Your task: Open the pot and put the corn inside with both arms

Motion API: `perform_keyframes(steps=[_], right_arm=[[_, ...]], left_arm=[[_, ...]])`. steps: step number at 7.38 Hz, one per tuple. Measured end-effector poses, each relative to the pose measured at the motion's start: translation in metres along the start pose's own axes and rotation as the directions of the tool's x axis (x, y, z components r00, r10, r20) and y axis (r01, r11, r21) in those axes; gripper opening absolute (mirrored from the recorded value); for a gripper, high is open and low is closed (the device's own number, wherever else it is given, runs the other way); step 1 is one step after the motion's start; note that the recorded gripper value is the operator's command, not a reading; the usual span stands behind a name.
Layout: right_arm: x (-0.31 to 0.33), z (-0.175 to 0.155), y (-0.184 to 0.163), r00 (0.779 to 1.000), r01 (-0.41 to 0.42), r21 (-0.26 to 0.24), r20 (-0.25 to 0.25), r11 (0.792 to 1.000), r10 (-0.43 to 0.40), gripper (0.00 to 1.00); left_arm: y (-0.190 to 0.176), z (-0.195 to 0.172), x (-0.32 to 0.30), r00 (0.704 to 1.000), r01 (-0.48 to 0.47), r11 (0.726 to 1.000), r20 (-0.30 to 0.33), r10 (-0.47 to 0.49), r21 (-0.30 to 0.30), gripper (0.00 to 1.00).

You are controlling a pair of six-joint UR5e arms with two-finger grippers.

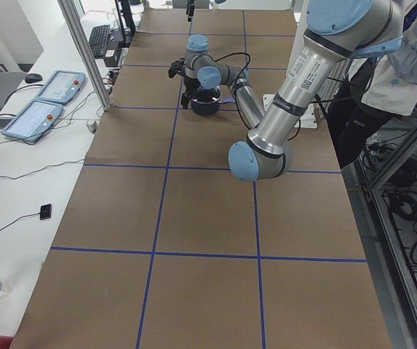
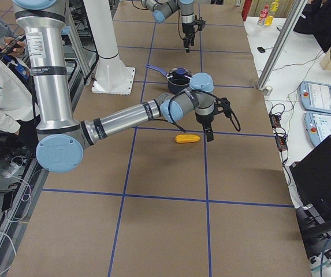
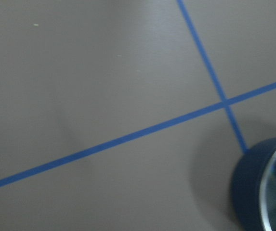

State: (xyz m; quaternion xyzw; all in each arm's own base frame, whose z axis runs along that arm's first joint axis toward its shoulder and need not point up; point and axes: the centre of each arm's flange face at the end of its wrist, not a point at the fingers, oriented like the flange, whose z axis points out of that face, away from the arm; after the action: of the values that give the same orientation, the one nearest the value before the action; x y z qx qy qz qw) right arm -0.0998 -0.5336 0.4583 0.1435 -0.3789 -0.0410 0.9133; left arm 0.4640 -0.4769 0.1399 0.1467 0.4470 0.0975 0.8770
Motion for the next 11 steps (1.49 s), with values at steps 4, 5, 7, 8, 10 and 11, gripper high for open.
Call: perform_keyframes(steps=[4,5,7,8,10,11], right_arm=[[0.002,0.002,0.002,1.0,-0.002,-0.005,-0.002,1.0,0.002,1.0],[0.002,0.003,0.003,1.0,-0.003,-0.006,-0.005,1.0,0.003,1.0],[0.003,0.004,0.003,1.0,-0.004,-0.007,-0.008,1.0,0.004,1.0],[0.003,0.004,0.003,1.0,-0.004,-0.007,-0.008,1.0,0.004,1.0],[0.004,0.004,0.004,1.0,-0.005,-0.008,-0.009,1.0,0.005,1.0],[0.004,0.004,0.004,1.0,-0.006,-0.008,-0.009,1.0,0.006,1.0]], left_arm=[[-0.026,0.03,0.096,0.975,0.223,0.973,-0.005,-0.224,-0.052,0.99],[-0.021,0.039,0.105,0.969,0.247,0.967,0.004,-0.247,-0.069,0.99],[-0.006,0.05,0.12,0.96,0.28,0.955,0.011,-0.28,-0.095,0.99],[-0.001,0.054,0.125,0.959,0.284,0.953,0.016,-0.284,-0.1,0.99],[0.004,0.063,0.126,0.958,0.286,0.954,0.032,-0.285,-0.094,0.99],[0.004,0.064,0.126,0.958,0.286,0.954,0.034,-0.284,-0.091,0.99]])
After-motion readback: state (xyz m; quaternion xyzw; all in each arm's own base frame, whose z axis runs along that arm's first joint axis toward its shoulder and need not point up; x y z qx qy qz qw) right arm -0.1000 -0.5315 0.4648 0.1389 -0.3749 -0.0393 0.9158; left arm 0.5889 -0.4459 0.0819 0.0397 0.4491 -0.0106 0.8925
